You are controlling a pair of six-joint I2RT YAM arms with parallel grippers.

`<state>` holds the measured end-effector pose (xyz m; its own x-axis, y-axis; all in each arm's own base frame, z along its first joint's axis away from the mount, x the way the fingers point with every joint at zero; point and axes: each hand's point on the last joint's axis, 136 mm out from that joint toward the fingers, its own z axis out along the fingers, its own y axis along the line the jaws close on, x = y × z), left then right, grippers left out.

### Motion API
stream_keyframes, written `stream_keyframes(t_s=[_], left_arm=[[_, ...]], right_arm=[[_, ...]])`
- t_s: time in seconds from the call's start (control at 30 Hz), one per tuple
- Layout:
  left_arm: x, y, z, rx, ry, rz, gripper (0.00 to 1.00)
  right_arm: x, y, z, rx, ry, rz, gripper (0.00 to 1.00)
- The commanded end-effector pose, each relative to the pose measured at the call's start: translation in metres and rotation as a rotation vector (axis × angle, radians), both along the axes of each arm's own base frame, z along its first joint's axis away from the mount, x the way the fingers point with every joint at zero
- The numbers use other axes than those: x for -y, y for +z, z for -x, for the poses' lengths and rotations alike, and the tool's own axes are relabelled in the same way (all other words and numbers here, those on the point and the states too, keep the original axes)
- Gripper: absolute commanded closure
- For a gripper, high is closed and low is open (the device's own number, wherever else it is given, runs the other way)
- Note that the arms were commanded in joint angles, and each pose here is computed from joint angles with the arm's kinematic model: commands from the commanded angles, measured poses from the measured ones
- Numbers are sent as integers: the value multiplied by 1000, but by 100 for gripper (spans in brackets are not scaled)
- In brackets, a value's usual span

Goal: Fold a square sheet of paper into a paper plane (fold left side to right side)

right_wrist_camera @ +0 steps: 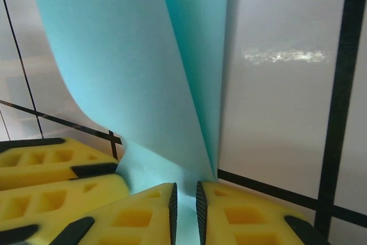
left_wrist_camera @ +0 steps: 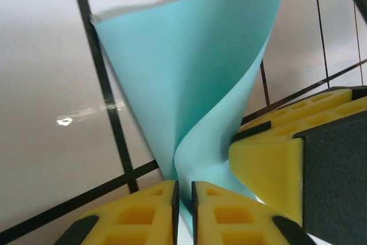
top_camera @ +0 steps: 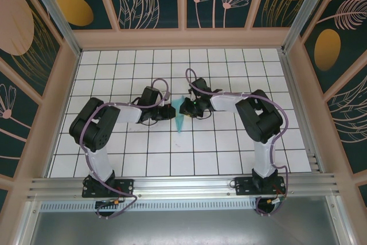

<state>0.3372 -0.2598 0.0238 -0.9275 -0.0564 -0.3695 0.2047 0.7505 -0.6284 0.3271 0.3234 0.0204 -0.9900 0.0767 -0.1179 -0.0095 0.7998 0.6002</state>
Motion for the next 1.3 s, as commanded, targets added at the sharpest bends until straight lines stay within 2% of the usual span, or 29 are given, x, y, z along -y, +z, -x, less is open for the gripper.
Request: stream_keyframes(t_s=[0.0,0.23,0.43,0.53,0.73,0.9,1.27], left_arm=[[-14,16,-2,41,33,-53,78],[-17,50,8,94,34,-13,75],[6,88,41,118,-68,172,78],[23,97,58,116,-123,220,78],[52,87,78,64,-197,259,80],[64,79,78,46,-218,272,81],[57,39,70,5,-177,153,81]], right_arm=[[17,-29,17,-70,4,94,79],[14,-29,17,-69,9,83,79],[12,-28,17,-67,9,76,79],[12,-28,17,-65,8,74,79],[12,-28,17,-66,7,75,79],[12,-28,17,-68,7,76,79],[12,-28,18,-66,10,78,79]])
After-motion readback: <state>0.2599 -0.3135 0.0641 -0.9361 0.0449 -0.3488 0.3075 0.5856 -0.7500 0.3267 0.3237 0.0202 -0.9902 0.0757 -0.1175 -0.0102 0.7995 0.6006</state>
